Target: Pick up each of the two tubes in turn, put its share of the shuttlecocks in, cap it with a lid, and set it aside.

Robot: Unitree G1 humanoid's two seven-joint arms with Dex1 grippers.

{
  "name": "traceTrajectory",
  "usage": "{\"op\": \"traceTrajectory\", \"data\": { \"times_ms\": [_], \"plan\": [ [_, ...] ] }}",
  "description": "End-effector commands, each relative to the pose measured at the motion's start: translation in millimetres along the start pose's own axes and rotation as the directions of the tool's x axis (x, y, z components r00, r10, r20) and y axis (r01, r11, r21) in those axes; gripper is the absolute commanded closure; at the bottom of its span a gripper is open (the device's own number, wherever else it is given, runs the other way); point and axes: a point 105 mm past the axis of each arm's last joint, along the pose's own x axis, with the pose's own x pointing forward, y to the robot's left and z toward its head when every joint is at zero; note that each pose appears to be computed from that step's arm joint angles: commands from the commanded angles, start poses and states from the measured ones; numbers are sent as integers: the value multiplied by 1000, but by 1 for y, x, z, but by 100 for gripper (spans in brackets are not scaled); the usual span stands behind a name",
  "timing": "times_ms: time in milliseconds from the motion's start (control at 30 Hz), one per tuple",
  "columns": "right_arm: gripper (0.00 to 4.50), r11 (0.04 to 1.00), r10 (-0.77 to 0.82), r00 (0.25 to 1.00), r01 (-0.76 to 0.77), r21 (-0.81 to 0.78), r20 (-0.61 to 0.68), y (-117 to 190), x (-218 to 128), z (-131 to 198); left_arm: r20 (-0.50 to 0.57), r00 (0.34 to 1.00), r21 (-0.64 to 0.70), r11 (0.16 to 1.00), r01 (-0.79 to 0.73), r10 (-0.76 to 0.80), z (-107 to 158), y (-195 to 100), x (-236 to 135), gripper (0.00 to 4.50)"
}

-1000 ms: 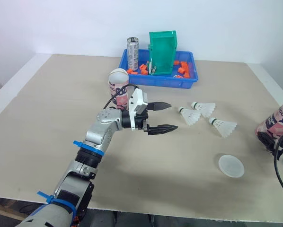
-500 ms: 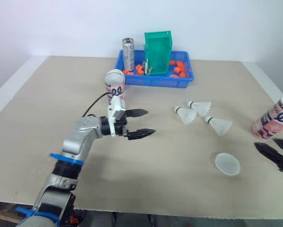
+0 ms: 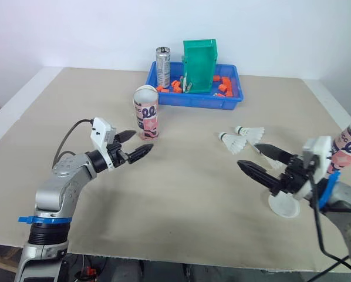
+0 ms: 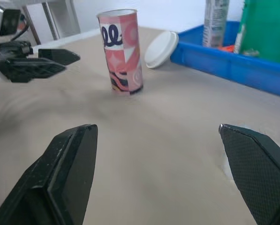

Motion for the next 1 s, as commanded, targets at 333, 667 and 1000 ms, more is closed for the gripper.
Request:
{"op": "traceTrajectory", "data": {
  "times_ms": [333,667,1000],
  "plan": [
    [6,996,59,998,-58,-62,14,23,13,-1,42,985,-3,985,-170,170,-8,42,24,0],
    [6,997,29,999,-27,-78,27,22,10,3,-16,988,56,987,-152,153,-16,49,59,0],
    [6,996,27,999,-24,-91,30,24,8,6,-14,1000,156,987,-25,28,-8,42,80,0]
  ]
}}
